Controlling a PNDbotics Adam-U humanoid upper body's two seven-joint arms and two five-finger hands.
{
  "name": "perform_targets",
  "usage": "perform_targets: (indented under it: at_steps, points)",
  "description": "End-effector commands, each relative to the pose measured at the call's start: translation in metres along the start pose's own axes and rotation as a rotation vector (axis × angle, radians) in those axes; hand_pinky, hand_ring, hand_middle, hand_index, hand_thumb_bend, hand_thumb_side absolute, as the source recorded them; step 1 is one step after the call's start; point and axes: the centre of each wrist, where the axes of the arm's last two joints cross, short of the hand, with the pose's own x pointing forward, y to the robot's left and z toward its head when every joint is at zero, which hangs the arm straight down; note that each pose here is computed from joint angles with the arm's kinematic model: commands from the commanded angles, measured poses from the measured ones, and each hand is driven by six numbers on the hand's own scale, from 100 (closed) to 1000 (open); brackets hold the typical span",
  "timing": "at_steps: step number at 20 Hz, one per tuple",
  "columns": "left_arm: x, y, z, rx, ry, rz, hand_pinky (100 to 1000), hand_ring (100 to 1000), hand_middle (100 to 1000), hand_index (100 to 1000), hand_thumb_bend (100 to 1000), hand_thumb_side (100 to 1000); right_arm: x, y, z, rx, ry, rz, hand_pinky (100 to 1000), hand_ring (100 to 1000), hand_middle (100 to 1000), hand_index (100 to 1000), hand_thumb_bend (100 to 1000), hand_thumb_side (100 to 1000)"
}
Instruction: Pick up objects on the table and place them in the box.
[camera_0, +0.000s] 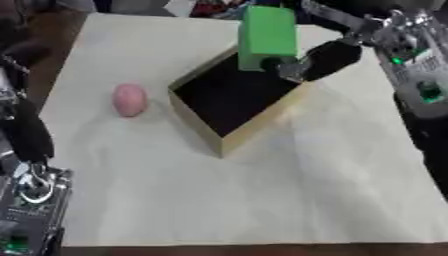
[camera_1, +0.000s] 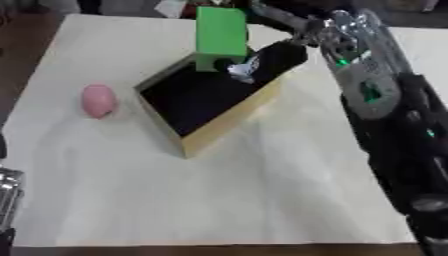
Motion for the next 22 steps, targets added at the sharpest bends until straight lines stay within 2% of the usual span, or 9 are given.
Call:
perform_targets:
  at_steps: [1,7,13,17,20,22]
  points:
    - [0.007,-0.002,-0.005,-0.008,-0.025,0.021,750,616,661,805,146,975,-0.003,0.000,-0.013,0.035,0.017,0.011,946,943,483,760,100,618]
    - [0.007,-0.003,-0.005,-0.010,-0.025,0.027,751,616,661,805,145,974,-0.010,0.021,-0.027,0.093,0.050,0.039,946,945,496,762,100,667]
    - [0.007,-0.003,-0.005,-0.010,-0.025,0.031,751,616,662,806,144,974,-0.015,0.030,-0.027,0.112,0.055,0.077,956,966,558,801,107,717]
    - [0.007,-0.003,-0.005,-0.010,-0.023,0.031,751,615,662,806,143,973,-0.016,0.030,-0.027,0.102,0.063,0.099,976,1000,657,850,203,754]
    - [0.007,-0.003,-0.004,-0.010,-0.021,0.031,751,615,662,806,142,971,-0.014,0.028,-0.026,0.094,0.066,0.117,996,1000,770,905,369,815]
    - [0.007,-0.004,-0.004,-0.011,-0.021,0.032,751,615,662,806,142,970,-0.013,0.025,-0.026,0.084,0.071,0.133,1000,1000,802,918,428,823]
